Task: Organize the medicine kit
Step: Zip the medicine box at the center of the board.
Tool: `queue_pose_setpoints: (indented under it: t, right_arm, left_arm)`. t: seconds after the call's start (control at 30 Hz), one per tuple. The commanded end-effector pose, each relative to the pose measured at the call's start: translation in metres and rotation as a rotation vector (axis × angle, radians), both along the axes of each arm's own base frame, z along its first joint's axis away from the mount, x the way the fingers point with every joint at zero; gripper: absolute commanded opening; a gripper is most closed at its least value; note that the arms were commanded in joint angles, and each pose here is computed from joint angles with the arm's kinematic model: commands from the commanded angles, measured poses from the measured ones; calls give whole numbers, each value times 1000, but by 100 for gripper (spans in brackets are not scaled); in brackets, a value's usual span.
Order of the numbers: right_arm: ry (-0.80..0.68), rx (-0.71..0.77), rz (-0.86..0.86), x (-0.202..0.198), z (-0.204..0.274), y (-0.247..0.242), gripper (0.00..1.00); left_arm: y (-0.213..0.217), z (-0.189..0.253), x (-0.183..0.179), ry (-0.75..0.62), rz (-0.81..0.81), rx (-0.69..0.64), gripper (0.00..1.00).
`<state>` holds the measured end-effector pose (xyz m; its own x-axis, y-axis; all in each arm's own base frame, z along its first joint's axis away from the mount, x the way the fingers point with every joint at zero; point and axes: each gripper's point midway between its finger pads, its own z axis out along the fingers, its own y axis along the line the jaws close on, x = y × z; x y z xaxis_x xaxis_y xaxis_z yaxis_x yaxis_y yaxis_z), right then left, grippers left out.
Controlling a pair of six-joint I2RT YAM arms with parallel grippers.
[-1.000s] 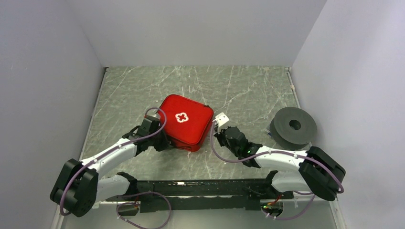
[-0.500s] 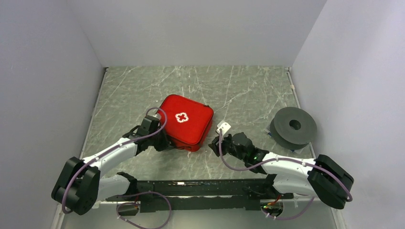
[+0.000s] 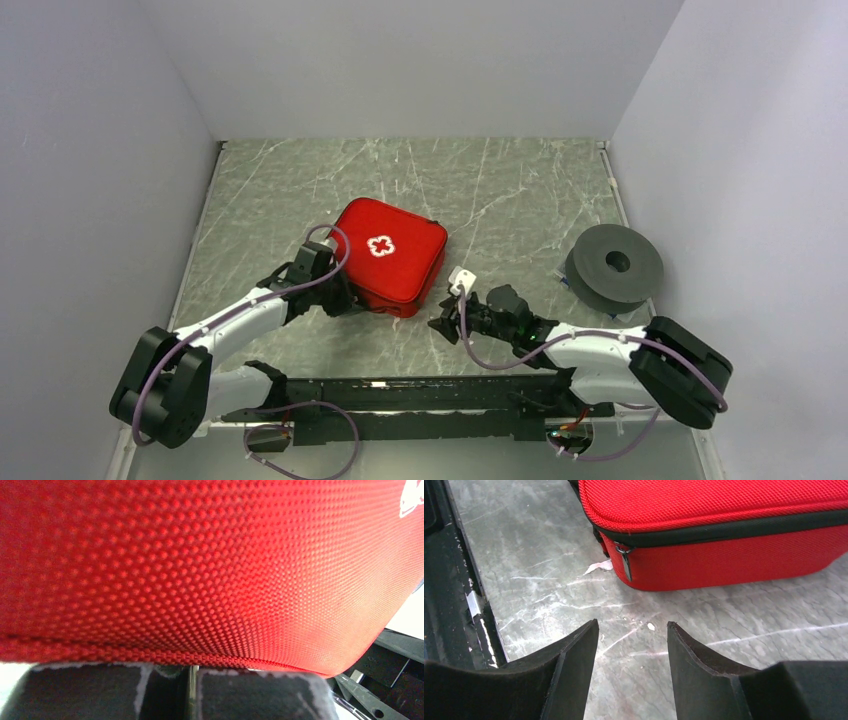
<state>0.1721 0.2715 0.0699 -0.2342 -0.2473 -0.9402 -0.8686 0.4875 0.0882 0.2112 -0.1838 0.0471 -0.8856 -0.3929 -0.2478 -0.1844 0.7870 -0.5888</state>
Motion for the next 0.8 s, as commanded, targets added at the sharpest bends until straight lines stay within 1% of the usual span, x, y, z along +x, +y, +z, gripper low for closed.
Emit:
queue_pose_setpoints:
  t: [0.0, 0.27, 0.43, 0.6, 0.77]
  right_arm:
    - [-110, 117, 50, 9, 39, 29, 56]
    - [-133, 146, 38, 21, 48, 49, 56]
    - [-130, 144, 13, 29, 44, 56, 55]
    - [-133, 144, -15, 34, 42, 59, 50]
    - [-136, 145, -43, 38, 38, 62, 41]
  left_arm:
    - [-7, -1, -7, 15, -72, -30, 0]
    - [-6, -2, -9, 19, -79, -34, 0]
    - [-6, -3, -9, 22, -79, -40, 0]
    - [-5, -3, -9, 24, -80, -46, 0]
    - [-5, -3, -9, 23, -82, -43, 0]
